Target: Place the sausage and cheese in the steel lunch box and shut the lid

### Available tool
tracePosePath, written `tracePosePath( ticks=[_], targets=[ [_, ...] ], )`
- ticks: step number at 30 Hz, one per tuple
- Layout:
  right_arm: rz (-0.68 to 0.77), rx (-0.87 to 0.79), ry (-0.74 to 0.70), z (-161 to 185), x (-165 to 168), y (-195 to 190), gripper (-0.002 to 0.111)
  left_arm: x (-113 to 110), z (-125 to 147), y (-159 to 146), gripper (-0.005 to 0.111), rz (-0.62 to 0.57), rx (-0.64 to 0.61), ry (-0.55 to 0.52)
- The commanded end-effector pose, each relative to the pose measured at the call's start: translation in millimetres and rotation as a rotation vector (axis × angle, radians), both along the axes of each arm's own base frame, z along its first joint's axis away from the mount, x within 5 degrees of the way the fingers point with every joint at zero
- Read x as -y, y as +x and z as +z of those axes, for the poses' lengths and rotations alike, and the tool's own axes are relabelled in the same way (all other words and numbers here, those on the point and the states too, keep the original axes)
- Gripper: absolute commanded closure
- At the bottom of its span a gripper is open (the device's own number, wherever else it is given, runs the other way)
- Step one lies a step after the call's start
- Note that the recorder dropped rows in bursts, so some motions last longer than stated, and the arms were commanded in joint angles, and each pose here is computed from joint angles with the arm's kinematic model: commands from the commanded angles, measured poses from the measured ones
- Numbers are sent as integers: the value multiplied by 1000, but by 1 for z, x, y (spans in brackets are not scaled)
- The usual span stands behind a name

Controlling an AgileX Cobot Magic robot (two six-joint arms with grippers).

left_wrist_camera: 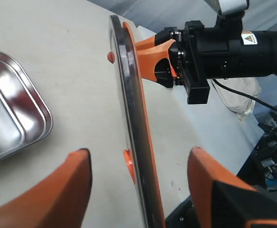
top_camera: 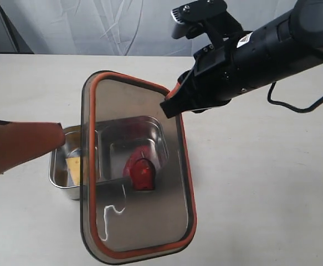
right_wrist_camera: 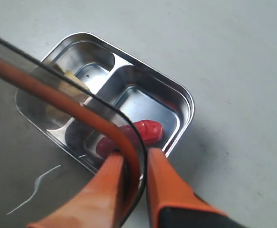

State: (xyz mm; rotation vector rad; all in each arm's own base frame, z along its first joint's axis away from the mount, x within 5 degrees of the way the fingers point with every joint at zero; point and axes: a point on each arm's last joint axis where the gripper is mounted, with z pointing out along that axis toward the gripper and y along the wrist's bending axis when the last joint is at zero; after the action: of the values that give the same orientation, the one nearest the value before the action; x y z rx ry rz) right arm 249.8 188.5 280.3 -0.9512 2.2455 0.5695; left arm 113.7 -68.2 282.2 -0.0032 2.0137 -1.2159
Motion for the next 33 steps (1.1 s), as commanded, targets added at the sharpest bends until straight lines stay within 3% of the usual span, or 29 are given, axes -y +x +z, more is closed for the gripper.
tracePosePath(
  ticks=[1,25,29,33],
  targets=[
    [7,33,16,1,-8,-2,108,2,-1,4,49,-42,-13,-10],
    [8,50,93,7,-26,-11,108,4,-13,19,50,-75,-90,-11],
    [16,54,95,7,-29,-13,108,4,-14,20,65,-75,-97,-12],
    [16,54,95,7,-29,-13,108,4,-14,20,98,-77,-91,-7]
  ],
)
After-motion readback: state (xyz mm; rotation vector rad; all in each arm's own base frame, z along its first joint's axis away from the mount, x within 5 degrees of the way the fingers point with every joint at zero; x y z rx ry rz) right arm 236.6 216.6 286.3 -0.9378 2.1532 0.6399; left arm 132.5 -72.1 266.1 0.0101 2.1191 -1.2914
